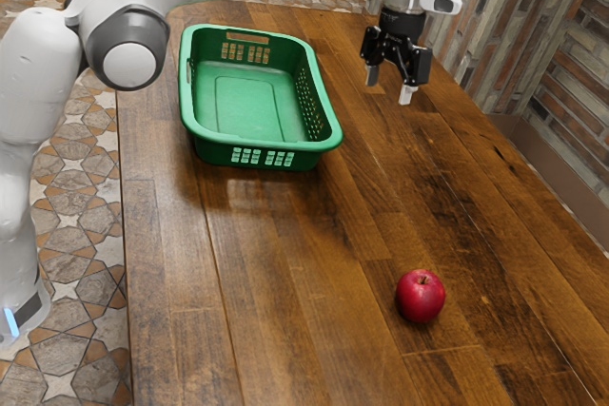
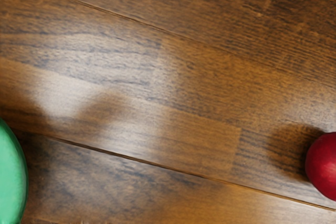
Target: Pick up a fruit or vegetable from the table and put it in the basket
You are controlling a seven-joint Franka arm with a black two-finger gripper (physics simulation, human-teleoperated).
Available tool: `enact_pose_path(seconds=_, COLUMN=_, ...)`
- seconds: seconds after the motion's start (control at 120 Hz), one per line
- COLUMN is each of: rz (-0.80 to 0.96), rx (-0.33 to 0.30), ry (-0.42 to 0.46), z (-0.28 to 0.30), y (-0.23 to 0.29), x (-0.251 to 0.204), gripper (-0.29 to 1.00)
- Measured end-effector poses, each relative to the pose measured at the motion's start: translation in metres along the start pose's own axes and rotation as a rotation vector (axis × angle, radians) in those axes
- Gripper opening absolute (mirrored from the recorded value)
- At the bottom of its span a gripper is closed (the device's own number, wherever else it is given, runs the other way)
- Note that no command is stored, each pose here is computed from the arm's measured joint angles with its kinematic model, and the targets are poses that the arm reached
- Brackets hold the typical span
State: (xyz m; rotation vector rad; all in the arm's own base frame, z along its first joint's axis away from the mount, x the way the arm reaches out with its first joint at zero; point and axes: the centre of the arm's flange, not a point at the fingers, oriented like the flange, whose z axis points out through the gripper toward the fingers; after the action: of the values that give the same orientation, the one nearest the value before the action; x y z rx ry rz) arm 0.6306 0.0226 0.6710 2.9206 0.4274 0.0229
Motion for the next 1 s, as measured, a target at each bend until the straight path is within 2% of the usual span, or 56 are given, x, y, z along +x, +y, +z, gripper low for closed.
enact_pose_path(seconds=0.1, rz=-0.012, rx=0.01, ry=-0.001, z=0.001, y=0.0, x=0.0, gripper=0.7)
enact_pose_path(seconds=0.4, rz=0.0, rx=0.102, ry=0.0, z=0.013, y=-0.003, x=0.006, gripper=0.7)
enact_pose_path(seconds=0.608, rz=0.136, rx=0.087, ry=0.023, z=0.055, y=0.026, x=0.03, gripper=0.7)
enact_pose_path(seconds=0.733, rz=0.279, rx=0.054, ry=0.033, z=0.075, y=0.082, x=0.022, gripper=0.7)
enact_pose_path(seconds=0.858, rz=0.451, rx=0.034, ry=0.03, z=0.091, y=0.164, x=-0.014, gripper=0.7)
enact_pose_path(seconds=1.0, rz=0.569, rx=-0.001, ry=-0.008, z=0.119, y=0.219, x=-0.041, gripper=0.7)
